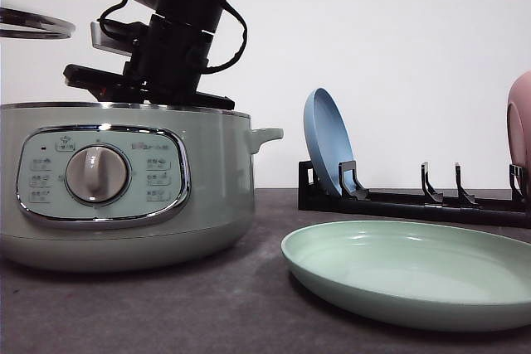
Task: Transfer potato from steamer to green plate
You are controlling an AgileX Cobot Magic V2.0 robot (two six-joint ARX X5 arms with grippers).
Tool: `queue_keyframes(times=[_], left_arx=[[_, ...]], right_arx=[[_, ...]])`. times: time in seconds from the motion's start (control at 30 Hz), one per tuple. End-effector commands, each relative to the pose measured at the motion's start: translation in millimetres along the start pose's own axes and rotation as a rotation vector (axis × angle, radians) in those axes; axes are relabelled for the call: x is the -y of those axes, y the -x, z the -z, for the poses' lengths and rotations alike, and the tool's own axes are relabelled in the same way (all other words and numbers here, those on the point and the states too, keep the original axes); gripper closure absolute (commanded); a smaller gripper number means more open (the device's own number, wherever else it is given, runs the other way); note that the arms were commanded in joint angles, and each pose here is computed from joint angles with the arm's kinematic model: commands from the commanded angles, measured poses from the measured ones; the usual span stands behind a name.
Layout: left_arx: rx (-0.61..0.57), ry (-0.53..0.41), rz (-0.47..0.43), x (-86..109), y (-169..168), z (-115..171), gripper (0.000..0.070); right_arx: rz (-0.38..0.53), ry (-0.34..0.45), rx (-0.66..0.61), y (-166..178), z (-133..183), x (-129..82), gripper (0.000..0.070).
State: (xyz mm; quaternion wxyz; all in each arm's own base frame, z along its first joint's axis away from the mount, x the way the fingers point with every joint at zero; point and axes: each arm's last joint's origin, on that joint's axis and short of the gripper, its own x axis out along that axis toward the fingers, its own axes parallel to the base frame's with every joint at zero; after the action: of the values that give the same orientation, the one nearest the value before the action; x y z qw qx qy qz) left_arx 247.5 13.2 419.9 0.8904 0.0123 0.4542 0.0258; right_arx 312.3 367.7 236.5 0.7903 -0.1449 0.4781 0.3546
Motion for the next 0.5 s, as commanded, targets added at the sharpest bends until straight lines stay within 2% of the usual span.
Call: queue_keyframes(times=[0.0,0.23,0.47], left_arx=[[0.057,-0.001,-0.006,-1.0,8,-6,0.0699],[0.063,-0.001,-0.005,-1.0,8,-6,0.0699],[0.065,-0.001,0.009,-0.1,8,-6,0.0699]], right_arx=[[-0.009,0.017,0.031,5,-6,-6,0.0490],[-0.015,0.044,0.131,53,-15,-6,0.0490],[-0.010,0.059,0.256,128,-18,0,0.0490]])
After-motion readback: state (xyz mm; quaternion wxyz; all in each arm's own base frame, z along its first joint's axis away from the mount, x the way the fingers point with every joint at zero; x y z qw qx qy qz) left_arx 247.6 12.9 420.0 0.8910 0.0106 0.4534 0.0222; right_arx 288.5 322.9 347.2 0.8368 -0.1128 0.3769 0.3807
